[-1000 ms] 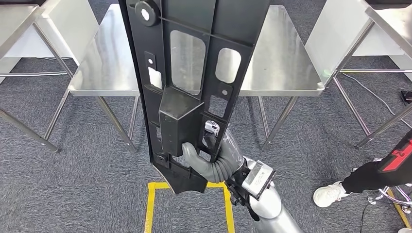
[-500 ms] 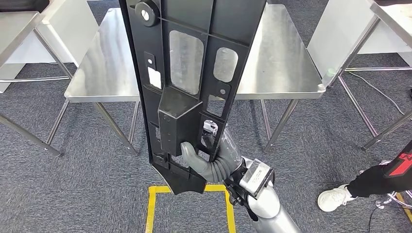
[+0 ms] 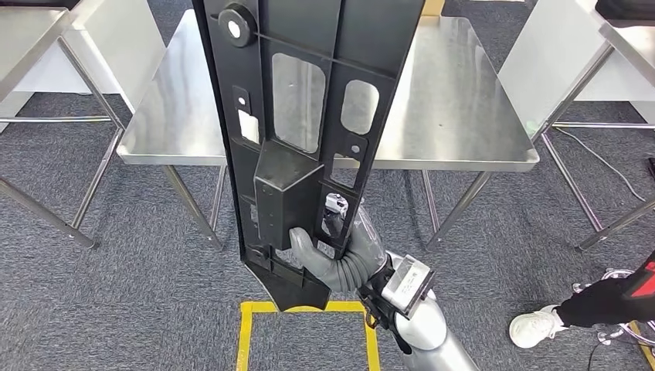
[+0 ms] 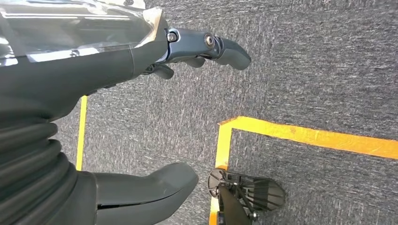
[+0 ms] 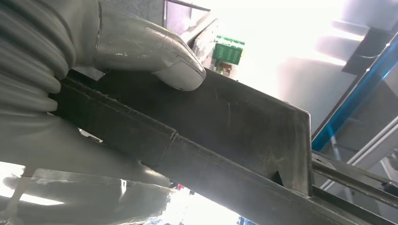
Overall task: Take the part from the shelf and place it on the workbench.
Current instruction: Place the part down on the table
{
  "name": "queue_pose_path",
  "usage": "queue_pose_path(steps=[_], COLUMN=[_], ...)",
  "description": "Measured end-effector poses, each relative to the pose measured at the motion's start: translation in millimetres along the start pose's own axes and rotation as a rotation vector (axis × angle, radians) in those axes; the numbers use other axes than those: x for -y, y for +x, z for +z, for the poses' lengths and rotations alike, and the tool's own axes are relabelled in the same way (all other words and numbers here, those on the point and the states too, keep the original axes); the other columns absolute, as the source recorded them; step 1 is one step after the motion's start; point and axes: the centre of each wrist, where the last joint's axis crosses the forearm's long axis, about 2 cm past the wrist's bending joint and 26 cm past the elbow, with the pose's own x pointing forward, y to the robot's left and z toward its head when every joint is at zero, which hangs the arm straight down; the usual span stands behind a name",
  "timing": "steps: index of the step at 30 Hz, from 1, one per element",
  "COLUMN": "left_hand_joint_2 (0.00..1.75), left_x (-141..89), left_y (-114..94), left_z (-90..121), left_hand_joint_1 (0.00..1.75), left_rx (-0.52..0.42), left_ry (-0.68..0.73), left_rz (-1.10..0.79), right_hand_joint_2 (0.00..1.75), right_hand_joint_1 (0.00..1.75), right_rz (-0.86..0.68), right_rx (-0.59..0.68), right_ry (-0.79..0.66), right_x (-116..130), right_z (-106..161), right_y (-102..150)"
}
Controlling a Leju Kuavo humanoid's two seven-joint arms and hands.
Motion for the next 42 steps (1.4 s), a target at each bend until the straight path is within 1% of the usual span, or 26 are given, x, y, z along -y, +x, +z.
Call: queue_pose_path(steps=[6, 26, 32, 42], left_hand_joint_2=[1.75, 1.75, 1.75, 1.75], left_x=[3.2, 2.3, 2.4, 3.2], left_y=[0.9, 1.0, 1.6, 3.5], left_z=[0.5, 0.3, 0.1, -0.2], left_hand_joint_1=[0.00, 0.00, 0.00, 0.00], left_rx=[0.003, 0.009, 0.012, 0.018], left_ry=[-0.005, 0.000, 0.004, 0.010], left_rz=[0.004, 0.007, -0.001, -0.007], right_hand_joint_2=[1.75, 1.75, 1.75, 1.75], right_hand_joint_1=[1.75, 1.75, 1.75, 1.75], right_rz=[0.004, 0.006, 0.006, 0.005], right_rx=[0.000, 0.007, -0.006, 0.004], right_ry=[0.000, -0.001, -0.003, -0.007], right_x=[0.9, -1.6, -1.8, -1.6], right_z=[-0.1, -4.5, 0.4, -2.1], right_y=[0.2, 2.3, 0.5, 2.6])
